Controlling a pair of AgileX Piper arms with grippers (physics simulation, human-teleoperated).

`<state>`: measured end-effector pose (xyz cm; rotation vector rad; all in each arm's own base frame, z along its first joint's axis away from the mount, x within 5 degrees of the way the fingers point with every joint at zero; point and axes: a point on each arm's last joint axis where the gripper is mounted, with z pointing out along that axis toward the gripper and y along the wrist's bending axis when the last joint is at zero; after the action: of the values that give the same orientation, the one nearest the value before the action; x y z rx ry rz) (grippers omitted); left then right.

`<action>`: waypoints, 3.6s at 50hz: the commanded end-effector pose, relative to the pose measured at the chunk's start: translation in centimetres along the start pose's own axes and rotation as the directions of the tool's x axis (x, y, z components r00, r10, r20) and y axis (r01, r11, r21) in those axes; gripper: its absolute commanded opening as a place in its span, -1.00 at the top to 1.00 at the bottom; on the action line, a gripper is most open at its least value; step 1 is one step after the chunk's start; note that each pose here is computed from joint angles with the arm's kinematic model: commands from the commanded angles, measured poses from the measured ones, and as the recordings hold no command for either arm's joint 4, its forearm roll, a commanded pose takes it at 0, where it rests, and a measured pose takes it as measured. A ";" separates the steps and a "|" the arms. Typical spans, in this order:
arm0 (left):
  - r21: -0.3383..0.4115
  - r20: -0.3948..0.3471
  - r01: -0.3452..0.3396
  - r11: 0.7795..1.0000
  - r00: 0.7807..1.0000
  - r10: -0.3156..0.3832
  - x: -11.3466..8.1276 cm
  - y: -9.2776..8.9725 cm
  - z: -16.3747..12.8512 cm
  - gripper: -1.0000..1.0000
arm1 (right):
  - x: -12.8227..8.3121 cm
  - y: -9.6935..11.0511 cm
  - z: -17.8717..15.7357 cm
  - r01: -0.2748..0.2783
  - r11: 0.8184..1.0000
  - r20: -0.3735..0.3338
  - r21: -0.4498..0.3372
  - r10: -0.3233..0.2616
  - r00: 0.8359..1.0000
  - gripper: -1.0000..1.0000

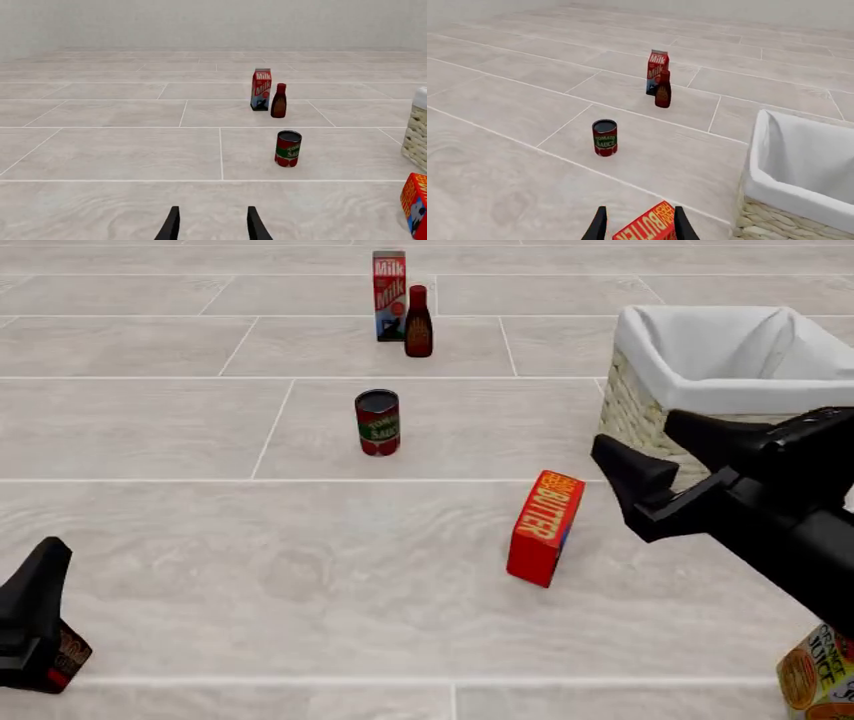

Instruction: Pick the tomato sauce and place it in the basket.

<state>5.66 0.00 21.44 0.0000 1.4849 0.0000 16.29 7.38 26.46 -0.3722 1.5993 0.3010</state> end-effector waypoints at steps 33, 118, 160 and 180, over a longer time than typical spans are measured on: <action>0.000 0.000 0.000 1.000 1.000 0.000 0.0 0.0 0.0 -1.00 | -2.1 2.1 7.1 -0.009 0.996 -0.088 -0.087 0.002 0.996 -1.00; 0.000 0.000 0.000 1.000 1.000 0.000 0.0 0.0 0.0 -1.00 | 0.5 2.8 22.8 0.004 0.997 -0.231 -0.077 -0.022 0.973 -1.00; 0.000 0.000 0.000 1.000 1.000 0.000 0.0 0.0 0.0 -1.00 | 3.1 4.9 28.1 0.017 0.993 -0.258 -0.116 -0.047 0.965 -1.00; 0.000 0.000 0.000 1.000 1.000 0.000 0.0 0.0 0.0 -1.00 | 4.6 6.0 29.7 0.018 0.991 -0.272 -0.135 -0.055 0.961 -1.00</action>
<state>5.66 0.00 21.44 0.0000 1.4849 0.0000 39.98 24.15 20.61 -0.5580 1.8441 0.3359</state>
